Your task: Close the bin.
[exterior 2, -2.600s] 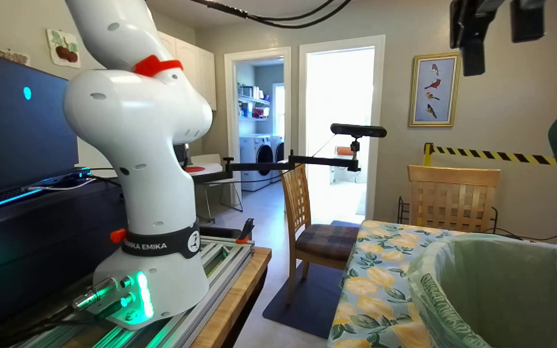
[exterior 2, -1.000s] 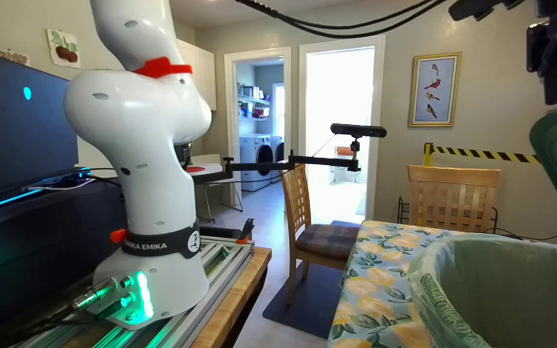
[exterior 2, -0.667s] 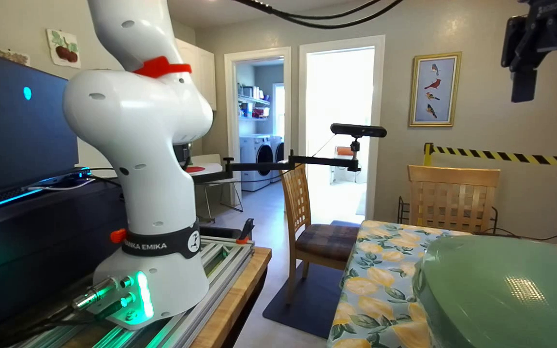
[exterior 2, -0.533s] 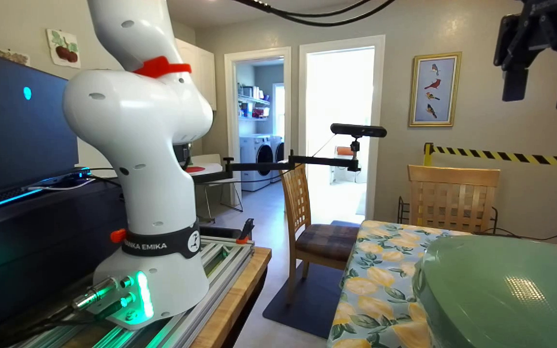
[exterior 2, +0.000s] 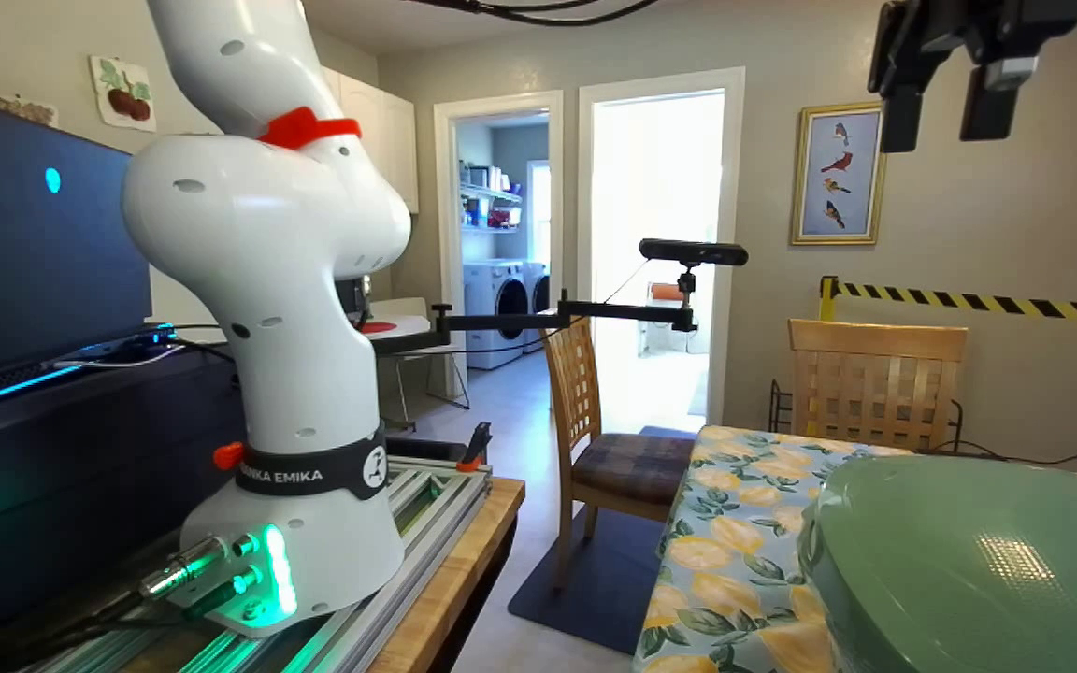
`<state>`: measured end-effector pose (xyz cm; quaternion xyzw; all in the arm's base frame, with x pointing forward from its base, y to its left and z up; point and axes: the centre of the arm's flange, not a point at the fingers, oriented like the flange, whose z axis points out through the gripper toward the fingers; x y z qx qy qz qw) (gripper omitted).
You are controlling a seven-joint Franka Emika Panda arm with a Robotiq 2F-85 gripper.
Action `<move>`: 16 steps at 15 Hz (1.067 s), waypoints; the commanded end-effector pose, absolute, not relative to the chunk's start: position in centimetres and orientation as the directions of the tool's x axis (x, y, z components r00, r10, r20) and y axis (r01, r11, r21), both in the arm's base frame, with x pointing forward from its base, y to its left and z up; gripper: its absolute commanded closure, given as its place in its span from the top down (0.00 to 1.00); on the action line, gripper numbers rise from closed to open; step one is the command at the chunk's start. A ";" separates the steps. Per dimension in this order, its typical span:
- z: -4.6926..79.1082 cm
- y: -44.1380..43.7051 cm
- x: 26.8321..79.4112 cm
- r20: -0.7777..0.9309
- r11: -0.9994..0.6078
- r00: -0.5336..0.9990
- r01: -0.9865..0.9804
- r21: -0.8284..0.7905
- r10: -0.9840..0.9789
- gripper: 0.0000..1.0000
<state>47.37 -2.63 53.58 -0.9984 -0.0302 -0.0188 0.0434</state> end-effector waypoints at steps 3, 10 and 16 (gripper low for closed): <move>53.4 -3.0 47.1 0.034 -0.998 0.999 0.027 -0.062 0.025 1.00; 53.6 -3.0 47.2 0.032 -0.998 0.999 0.031 -0.063 0.029 1.00; 53.6 -3.0 47.2 0.032 -0.998 0.999 0.030 -0.062 0.028 1.00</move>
